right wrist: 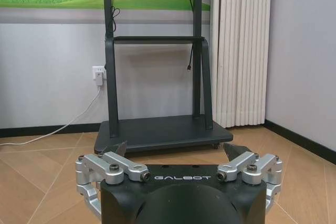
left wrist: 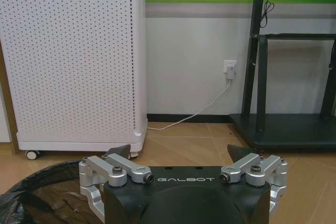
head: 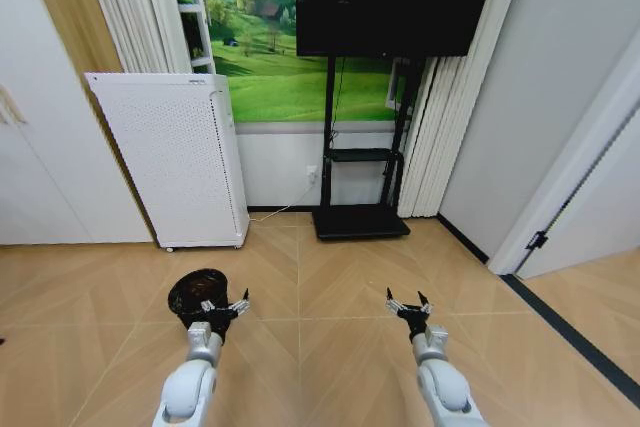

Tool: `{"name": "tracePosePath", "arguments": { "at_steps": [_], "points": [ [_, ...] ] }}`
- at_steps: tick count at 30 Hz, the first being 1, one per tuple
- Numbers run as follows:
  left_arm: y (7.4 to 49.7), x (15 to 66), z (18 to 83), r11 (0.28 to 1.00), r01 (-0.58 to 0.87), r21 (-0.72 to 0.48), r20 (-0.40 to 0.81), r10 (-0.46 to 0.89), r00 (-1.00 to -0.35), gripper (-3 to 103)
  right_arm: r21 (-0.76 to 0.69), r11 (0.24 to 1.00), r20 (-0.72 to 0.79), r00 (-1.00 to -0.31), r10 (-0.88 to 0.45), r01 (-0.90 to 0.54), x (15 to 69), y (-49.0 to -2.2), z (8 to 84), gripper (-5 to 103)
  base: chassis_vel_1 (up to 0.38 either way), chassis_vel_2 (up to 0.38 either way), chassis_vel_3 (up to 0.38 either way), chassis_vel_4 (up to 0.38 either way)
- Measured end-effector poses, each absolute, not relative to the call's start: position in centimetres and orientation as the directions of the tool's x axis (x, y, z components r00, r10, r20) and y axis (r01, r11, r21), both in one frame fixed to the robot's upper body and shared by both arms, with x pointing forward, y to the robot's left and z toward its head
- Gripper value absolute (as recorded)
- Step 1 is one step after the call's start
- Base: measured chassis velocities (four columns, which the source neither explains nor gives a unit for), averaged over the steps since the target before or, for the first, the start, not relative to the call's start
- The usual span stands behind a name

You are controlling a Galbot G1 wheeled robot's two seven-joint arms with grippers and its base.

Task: Pick up the trash bin and place the garbage on the floor into it.

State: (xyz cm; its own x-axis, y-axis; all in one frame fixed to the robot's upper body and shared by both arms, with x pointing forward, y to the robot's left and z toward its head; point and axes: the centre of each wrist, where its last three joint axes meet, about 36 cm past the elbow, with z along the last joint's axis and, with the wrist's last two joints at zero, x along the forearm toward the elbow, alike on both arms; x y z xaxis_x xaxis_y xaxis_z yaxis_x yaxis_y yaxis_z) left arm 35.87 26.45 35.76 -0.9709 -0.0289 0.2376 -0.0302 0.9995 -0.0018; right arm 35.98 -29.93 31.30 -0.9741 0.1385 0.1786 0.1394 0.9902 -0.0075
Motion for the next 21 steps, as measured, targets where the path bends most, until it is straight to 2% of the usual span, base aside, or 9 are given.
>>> {"name": "tracePosePath", "arguments": {
  "at_steps": [21],
  "points": [
    [27.03,35.98,35.51,0.999,-0.036,-0.012,0.245,-0.032,-0.969,100,-0.008,0.992,0.19,-0.974,0.125,0.126,35.66,-29.19,31.65,100,0.0,0.0,0.0,0.0]
  ]
}}
